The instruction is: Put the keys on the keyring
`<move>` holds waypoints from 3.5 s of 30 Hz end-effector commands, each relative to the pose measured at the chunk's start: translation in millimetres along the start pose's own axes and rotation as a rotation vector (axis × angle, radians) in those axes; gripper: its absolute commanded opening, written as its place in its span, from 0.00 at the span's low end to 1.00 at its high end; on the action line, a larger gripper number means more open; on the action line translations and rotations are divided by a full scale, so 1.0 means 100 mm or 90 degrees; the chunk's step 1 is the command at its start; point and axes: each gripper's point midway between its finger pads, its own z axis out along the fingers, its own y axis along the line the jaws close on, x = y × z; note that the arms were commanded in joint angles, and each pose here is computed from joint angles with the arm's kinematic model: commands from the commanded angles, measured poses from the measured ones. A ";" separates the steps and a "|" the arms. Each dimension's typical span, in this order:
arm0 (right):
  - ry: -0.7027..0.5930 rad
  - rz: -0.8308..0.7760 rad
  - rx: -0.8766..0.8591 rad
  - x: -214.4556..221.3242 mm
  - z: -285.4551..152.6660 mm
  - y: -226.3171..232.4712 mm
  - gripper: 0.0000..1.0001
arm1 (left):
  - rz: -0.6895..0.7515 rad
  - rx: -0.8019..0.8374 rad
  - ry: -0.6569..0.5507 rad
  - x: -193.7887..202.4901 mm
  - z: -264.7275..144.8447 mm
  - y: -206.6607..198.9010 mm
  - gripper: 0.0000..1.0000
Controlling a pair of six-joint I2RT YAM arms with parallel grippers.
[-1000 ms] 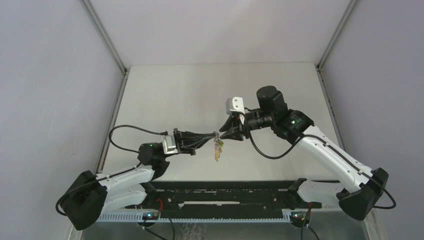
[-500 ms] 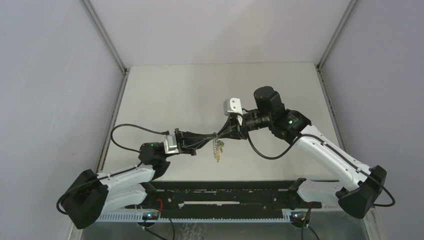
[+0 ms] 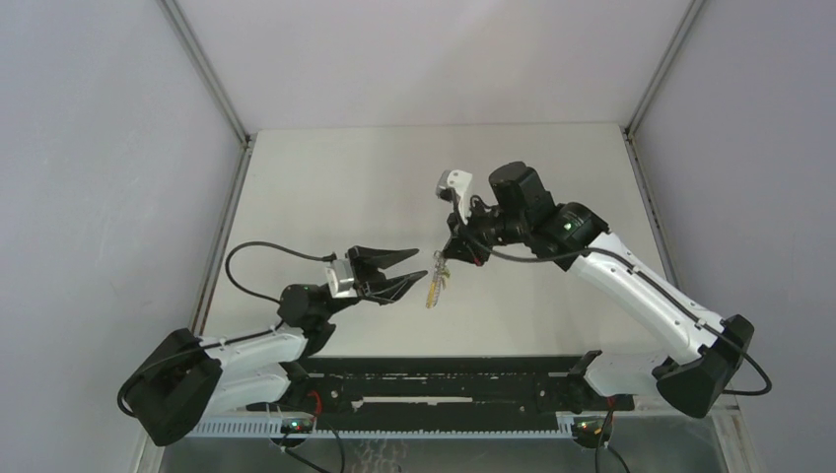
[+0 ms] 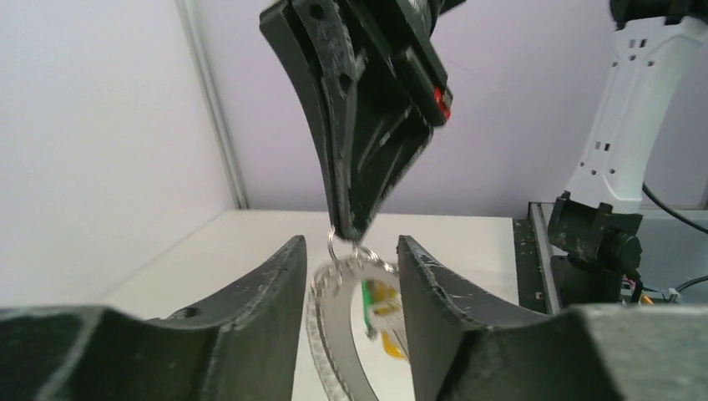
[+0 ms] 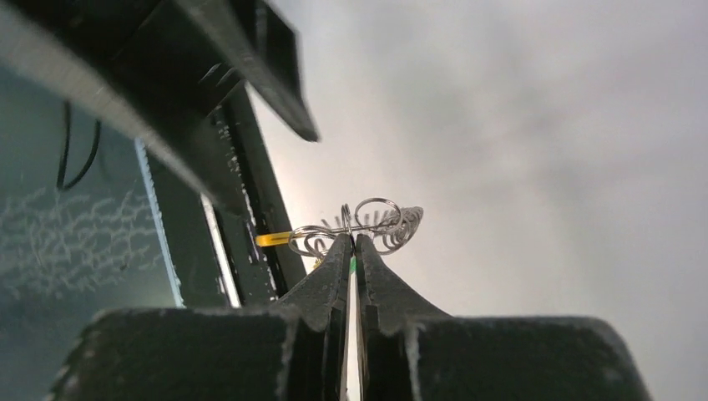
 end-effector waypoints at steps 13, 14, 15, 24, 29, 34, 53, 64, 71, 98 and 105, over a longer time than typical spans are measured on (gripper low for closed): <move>0.141 0.437 0.308 0.11 -0.21 -0.50 0.00 | -0.063 -0.130 0.105 0.43 -0.18 0.20 0.60; 0.146 0.441 0.293 0.10 -0.18 -0.47 0.00 | -0.063 -0.132 0.111 0.46 -0.18 0.21 0.61; 0.154 0.440 0.287 0.10 -0.14 -0.46 0.00 | -0.065 -0.133 0.114 0.48 -0.17 0.22 0.62; 0.182 0.414 0.274 0.09 0.00 -0.45 0.00 | -0.098 -0.096 0.121 0.59 0.03 0.20 0.68; 0.179 0.404 0.295 0.08 0.02 -0.48 0.00 | -0.137 -0.139 0.083 0.52 0.08 0.30 0.68; 0.158 0.426 0.378 0.14 0.01 -0.68 0.00 | -0.192 -0.244 0.046 0.38 -0.02 0.50 0.65; 0.136 0.457 0.359 0.13 0.27 -0.73 0.00 | -0.494 -0.246 0.086 0.49 0.18 0.13 0.41; 0.121 0.459 0.306 0.06 0.28 -0.59 0.00 | -0.523 -0.328 0.090 0.71 0.14 0.32 0.43; 0.106 0.464 0.282 0.03 0.25 -0.53 0.00 | -0.491 -0.391 0.090 0.75 0.03 0.51 0.44; 0.093 0.463 0.219 -0.05 0.30 -0.44 0.00 | -0.493 -0.321 0.067 0.65 0.21 0.46 0.17; 0.107 0.464 0.175 -0.03 0.27 -0.35 0.00 | -0.420 -0.350 0.088 0.71 0.10 0.55 0.00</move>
